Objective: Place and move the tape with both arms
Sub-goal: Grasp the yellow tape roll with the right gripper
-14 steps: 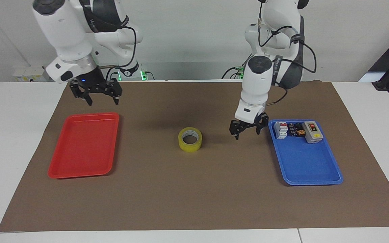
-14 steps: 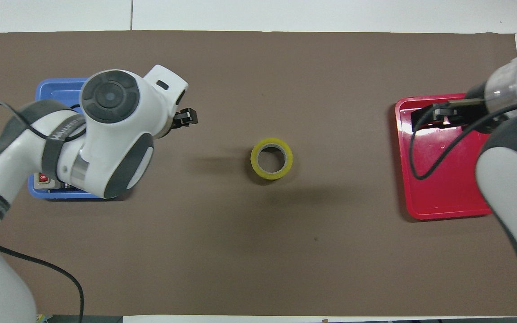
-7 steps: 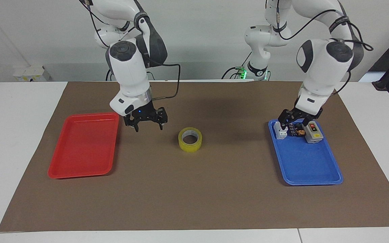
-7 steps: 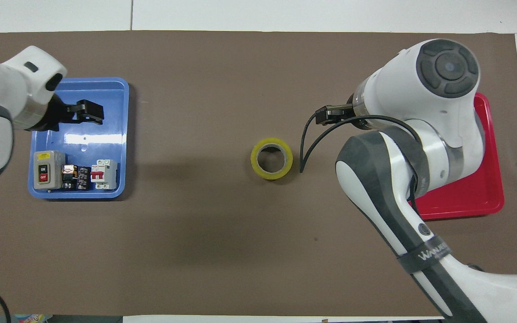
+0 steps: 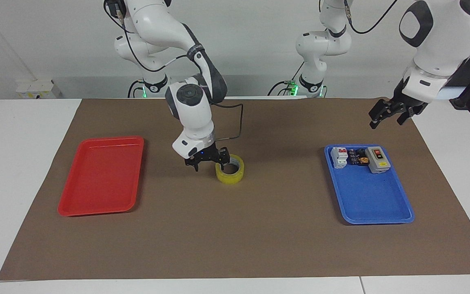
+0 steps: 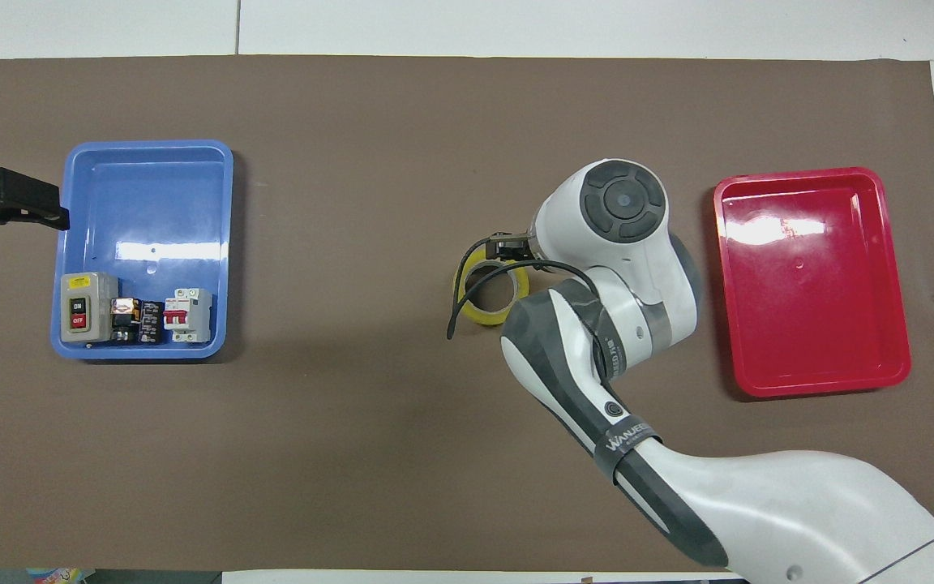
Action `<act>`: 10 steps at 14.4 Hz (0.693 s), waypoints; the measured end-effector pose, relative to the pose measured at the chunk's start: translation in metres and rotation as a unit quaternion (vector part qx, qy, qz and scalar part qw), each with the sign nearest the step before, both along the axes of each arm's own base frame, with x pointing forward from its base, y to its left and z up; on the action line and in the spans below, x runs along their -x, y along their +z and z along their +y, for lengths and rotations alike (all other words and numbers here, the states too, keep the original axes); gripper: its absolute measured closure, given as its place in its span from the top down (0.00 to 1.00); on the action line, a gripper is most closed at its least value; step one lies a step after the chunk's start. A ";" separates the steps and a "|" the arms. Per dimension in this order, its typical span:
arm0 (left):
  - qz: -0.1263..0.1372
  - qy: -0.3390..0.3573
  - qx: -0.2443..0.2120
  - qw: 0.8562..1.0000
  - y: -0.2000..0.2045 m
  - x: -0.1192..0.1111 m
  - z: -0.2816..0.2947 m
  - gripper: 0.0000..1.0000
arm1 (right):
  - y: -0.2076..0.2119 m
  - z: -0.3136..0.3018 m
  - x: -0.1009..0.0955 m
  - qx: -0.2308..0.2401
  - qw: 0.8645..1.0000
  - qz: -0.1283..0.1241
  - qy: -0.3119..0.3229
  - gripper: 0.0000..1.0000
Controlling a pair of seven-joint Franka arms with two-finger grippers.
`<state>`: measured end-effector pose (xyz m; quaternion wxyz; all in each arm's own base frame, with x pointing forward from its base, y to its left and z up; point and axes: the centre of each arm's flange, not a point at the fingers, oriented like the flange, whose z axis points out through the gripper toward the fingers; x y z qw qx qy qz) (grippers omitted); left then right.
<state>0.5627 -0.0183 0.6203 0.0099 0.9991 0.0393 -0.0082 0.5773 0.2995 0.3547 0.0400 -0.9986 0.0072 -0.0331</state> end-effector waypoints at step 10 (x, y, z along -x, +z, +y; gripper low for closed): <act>0.029 -0.036 0.002 0.999 -0.019 0.005 0.015 1.00 | -0.048 -0.009 0.020 0.006 1.000 0.005 0.005 0.96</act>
